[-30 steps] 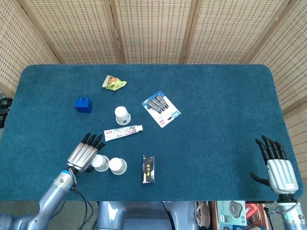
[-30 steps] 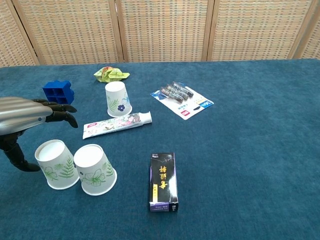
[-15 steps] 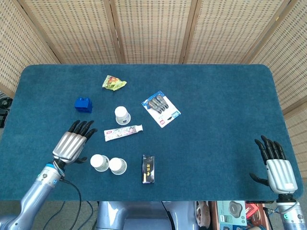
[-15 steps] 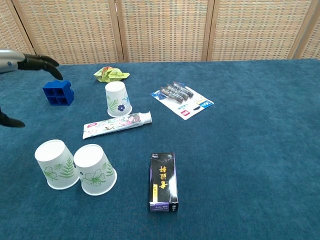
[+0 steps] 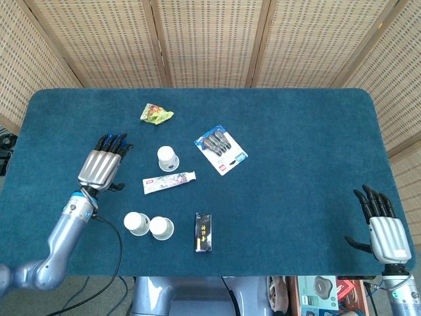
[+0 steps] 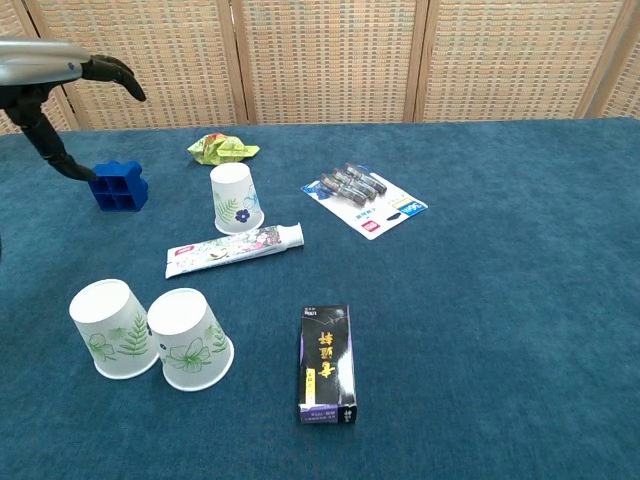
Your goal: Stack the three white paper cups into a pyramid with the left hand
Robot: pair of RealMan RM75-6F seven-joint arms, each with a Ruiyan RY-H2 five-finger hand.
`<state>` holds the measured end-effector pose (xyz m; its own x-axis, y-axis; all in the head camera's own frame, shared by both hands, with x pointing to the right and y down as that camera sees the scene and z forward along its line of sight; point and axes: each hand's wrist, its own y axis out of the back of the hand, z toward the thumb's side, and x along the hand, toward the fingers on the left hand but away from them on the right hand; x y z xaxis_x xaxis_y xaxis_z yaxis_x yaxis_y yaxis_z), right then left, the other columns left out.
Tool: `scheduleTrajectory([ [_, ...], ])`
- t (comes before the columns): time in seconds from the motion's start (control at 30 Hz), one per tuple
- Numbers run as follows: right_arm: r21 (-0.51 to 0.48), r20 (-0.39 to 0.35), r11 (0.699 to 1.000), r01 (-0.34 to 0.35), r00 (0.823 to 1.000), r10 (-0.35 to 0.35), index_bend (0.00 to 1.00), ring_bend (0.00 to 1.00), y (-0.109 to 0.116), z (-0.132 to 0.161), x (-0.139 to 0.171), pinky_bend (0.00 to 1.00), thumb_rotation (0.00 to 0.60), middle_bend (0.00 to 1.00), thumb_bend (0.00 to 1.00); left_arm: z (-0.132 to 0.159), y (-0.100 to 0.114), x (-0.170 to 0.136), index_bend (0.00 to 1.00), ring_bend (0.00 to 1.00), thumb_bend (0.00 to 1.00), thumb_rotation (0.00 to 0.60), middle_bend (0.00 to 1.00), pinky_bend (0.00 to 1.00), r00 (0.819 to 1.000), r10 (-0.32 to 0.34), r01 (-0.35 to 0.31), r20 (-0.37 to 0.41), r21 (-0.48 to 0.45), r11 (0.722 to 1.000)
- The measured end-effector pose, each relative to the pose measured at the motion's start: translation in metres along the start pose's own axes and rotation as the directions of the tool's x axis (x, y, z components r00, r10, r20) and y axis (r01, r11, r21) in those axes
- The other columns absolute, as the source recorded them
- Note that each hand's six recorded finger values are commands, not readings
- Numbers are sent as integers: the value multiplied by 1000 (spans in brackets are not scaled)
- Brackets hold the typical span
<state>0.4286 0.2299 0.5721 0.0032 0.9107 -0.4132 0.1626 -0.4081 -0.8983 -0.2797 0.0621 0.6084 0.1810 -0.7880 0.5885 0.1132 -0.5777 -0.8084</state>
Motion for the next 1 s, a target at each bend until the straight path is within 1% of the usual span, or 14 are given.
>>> scheduleTrajectory([
  [0.3, -23, 13, 1000, -6, 1000, 7, 0, 0, 1, -7, -3, 0, 600, 0, 91, 18, -2, 54, 140, 0, 203, 600, 0, 0, 997, -21, 23, -76, 21, 1000],
  [0.5, -39, 16, 999, -8, 1000, 9, 0, 0, 2, -9, -4, 0, 600, 0, 91, 34, -9, 83, 147, 0, 203, 600, 0, 0, 992, -52, 51, -112, -15, 999],
  [0.73, -60, 31, 998, -2, 1000, 4, 0, 0, 5, -16, -5, 0, 600, 0, 90, 50, -20, 104, 167, 0, 203, 600, 0, 0, 987, -91, 89, -135, -22, 996],
  [1.0, -76, 42, 997, -4, 999, 7, 0, 0, 6, -21, -6, 0, 600, 0, 90, 74, -27, 120, 178, 0, 203, 600, 0, 0, 988, -103, 104, -118, 2, 995],
])
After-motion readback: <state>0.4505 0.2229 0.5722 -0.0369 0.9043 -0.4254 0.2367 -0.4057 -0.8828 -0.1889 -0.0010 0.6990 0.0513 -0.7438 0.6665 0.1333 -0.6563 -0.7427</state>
